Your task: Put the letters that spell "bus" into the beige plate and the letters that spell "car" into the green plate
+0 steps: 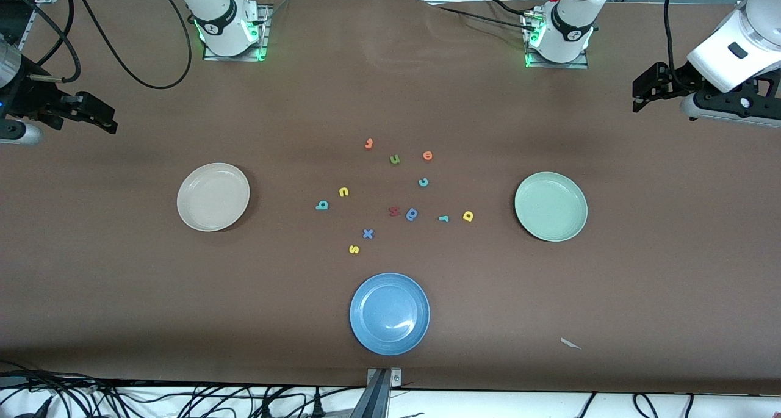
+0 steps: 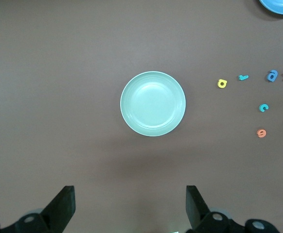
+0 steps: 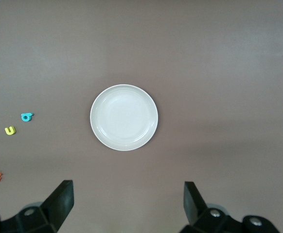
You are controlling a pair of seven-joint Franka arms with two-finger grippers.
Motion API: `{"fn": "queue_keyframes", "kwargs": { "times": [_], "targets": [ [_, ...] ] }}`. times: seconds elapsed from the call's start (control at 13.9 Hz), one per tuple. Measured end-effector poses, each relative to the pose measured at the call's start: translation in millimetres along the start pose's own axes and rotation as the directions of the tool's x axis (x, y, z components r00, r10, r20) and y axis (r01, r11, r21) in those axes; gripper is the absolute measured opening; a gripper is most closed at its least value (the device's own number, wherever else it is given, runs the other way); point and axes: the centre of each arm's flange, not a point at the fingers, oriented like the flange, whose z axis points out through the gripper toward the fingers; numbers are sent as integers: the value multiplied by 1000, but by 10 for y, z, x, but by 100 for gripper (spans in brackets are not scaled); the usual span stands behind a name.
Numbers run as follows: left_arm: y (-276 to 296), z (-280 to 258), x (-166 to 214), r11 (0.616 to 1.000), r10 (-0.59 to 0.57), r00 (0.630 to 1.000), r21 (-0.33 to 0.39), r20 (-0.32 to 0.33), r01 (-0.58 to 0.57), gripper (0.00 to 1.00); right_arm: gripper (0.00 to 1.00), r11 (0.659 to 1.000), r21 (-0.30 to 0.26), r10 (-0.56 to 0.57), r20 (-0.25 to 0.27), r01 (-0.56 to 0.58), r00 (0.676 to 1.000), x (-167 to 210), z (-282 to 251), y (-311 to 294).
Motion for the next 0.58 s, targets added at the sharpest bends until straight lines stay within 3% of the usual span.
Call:
{"fn": "queue_keyframes", "kwargs": {
  "times": [0.58],
  "targets": [
    [39, -15, 2, 1000, 7, 1000, 1, -3, -7, 100, 100, 1000, 0, -2, 0, 2, 1000, 2, 2, -1]
  ]
}}
